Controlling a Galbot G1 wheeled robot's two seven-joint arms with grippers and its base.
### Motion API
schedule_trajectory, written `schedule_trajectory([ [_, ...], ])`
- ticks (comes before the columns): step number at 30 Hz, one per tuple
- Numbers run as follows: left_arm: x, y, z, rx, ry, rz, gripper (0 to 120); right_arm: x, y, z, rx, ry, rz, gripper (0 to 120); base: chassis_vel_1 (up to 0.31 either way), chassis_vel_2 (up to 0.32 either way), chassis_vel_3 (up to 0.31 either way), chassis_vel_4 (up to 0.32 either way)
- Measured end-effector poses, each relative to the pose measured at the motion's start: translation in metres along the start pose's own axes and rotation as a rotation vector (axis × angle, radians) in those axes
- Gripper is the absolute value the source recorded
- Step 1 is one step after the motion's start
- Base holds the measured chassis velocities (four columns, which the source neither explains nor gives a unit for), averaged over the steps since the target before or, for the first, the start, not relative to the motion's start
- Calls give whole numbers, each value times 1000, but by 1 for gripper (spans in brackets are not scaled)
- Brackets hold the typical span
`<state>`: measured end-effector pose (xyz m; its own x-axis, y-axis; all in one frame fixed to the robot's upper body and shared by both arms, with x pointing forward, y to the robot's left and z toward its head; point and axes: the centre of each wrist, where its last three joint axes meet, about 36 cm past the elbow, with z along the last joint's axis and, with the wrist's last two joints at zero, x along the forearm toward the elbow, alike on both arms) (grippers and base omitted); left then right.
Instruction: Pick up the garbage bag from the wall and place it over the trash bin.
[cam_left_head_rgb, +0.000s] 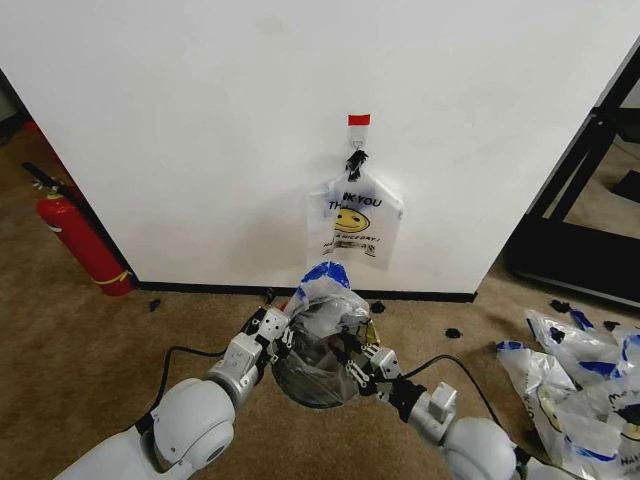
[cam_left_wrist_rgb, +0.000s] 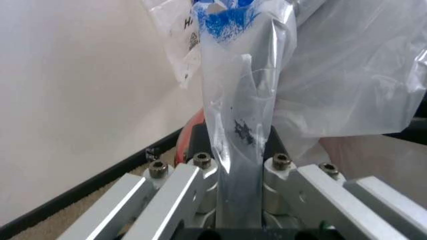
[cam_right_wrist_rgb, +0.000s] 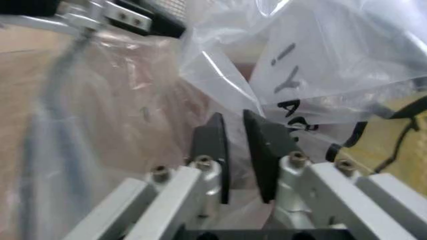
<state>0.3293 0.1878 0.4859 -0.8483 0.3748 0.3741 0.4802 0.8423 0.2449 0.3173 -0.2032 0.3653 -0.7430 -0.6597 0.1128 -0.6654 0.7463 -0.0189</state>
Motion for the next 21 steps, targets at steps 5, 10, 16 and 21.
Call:
schedule_trajectory([
  [5,0,2,-2,-1,0,0,5,-11,7,1,-2,-8,29,0,0,0,0,0],
  [10,-6,6,2,4,16,-8,5,-4,-4,-3,14,9,-11,0,0,0,0,0],
  [16,-10,8,3,10,23,-8,5,7,-26,-9,41,-5,-86,0,0,0,0,0],
  [21,-9,7,2,12,20,-2,5,3,-26,-8,34,-13,-24,0,0,0,0,0],
])
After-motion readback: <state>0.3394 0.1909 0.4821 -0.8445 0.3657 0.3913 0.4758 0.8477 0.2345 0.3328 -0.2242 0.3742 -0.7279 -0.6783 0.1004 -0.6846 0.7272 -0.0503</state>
